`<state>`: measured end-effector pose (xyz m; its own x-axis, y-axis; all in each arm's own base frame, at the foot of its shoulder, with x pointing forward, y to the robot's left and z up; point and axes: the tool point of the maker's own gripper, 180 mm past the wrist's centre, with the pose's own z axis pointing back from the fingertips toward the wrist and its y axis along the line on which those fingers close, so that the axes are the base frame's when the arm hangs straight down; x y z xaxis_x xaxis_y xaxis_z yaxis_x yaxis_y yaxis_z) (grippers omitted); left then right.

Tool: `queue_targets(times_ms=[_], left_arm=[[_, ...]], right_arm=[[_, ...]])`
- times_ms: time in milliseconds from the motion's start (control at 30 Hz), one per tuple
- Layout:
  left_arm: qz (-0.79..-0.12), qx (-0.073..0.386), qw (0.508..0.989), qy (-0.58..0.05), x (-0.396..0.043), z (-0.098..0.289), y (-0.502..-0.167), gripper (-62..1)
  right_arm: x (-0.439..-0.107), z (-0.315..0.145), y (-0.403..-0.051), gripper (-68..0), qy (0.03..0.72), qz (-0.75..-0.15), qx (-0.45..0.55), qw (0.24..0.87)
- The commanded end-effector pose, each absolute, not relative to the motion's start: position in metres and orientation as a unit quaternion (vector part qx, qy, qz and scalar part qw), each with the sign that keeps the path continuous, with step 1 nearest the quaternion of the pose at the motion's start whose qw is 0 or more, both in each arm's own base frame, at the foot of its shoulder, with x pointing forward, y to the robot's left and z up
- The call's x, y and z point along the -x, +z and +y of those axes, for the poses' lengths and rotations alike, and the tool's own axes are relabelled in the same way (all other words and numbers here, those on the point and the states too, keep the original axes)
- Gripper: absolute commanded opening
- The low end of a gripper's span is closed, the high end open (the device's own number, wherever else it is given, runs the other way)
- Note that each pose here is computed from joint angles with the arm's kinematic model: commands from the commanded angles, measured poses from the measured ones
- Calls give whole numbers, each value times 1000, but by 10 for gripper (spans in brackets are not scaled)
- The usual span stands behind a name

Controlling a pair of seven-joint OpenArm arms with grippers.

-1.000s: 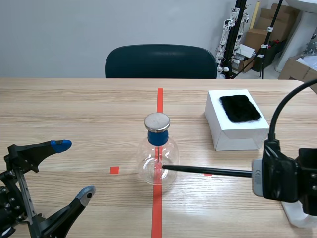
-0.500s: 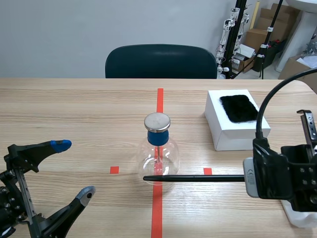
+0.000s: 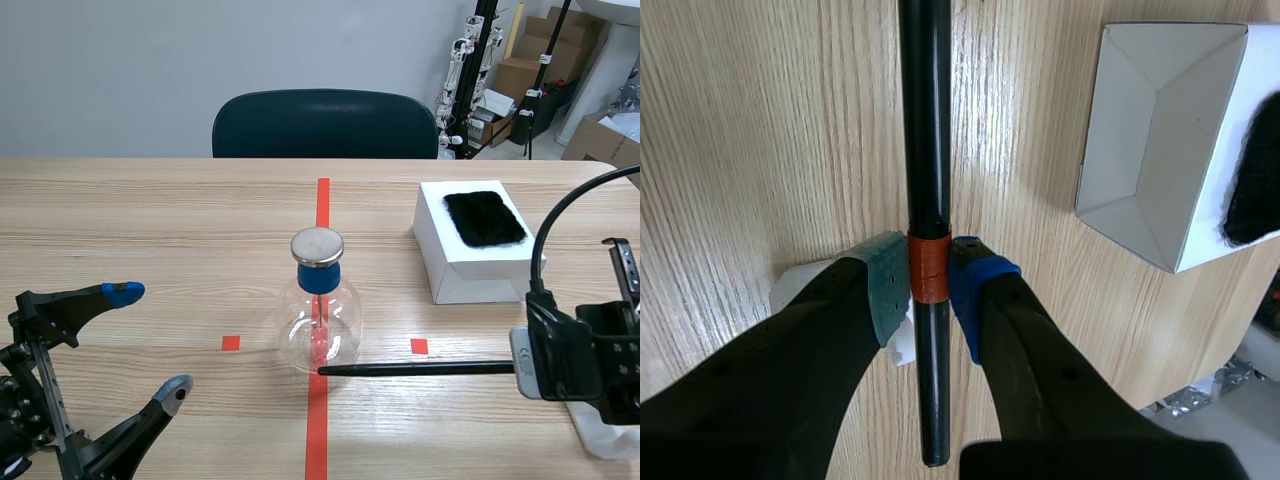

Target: Do the electroscope experiment. put the rod down on the box

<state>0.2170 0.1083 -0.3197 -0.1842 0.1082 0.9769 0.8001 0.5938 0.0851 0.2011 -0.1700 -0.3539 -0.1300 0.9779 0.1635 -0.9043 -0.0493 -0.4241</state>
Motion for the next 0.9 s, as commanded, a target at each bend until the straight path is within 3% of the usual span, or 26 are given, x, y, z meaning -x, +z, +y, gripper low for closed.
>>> queue_targets(times_ms=[0, 500, 867], left_arm=[[-714, 322, 540, -309, -219, 111, -312, 14], [-714, 322, 540, -309, -219, 111, -312, 14], [-714, 322, 540, -309, -219, 111, -312, 14]], right_arm=[[-200, -171, -355, -669, 726, -213, 82, 649], [-179, -172, -381, -669, 730, -186, 43, 657], [-189, -168, -397, -669, 728, -178, 40, 661]])
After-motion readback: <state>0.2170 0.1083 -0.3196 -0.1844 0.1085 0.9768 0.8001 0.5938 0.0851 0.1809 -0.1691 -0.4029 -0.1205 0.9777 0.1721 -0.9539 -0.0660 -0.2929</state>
